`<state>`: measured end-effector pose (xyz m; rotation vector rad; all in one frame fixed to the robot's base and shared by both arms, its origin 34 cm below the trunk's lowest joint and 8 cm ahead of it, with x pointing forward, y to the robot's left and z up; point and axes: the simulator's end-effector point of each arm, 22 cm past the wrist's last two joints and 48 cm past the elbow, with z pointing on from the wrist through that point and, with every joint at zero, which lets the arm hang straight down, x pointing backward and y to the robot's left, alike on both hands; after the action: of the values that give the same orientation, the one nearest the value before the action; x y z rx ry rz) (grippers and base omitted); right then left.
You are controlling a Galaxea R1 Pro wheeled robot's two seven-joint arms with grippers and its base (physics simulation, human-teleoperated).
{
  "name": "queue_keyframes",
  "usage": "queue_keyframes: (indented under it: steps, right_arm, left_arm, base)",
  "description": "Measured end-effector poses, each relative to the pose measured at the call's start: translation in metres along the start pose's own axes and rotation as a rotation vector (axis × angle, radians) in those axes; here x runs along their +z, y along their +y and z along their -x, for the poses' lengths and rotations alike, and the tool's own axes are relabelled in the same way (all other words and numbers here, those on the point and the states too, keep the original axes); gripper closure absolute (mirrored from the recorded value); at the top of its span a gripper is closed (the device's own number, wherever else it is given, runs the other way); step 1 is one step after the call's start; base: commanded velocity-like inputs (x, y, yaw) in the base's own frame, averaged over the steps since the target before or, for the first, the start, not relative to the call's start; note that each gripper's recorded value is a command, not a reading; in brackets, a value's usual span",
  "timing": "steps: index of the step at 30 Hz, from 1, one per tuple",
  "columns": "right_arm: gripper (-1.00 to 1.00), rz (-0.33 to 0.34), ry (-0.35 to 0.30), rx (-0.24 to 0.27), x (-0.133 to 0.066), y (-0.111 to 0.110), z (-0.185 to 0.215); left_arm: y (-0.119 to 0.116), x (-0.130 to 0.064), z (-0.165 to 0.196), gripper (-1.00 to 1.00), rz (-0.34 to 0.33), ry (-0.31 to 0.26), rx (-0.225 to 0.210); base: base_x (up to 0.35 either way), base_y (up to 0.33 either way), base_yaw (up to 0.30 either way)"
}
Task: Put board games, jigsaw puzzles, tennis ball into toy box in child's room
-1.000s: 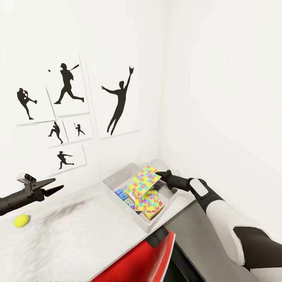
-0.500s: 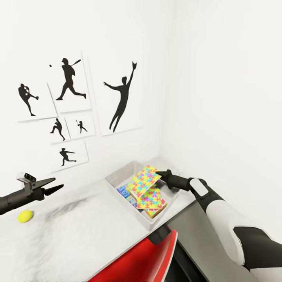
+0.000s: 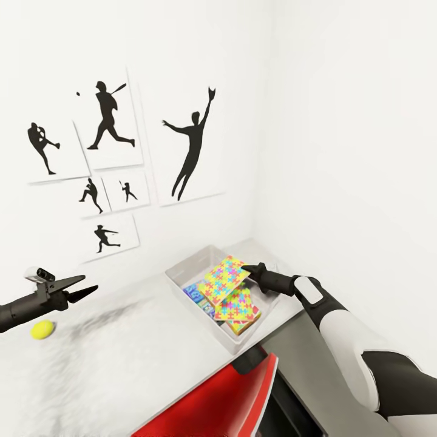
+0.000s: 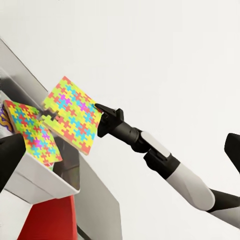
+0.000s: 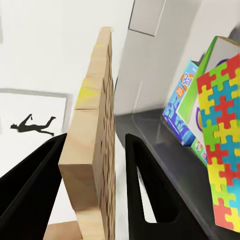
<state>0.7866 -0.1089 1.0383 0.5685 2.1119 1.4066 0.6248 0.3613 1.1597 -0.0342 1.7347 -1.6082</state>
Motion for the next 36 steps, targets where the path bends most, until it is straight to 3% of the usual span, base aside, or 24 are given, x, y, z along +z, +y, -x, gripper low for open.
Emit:
queue_keyframes:
  steps: [36]
  right_arm:
    - [1.0,-0.019,-0.022,0.006,0.006,-0.017,0.004]
  left_arm:
    - [0.014,0.001,-0.004,-1.0,0.013,0.004,-0.025]
  base:
    - [0.0,0.0,0.0]
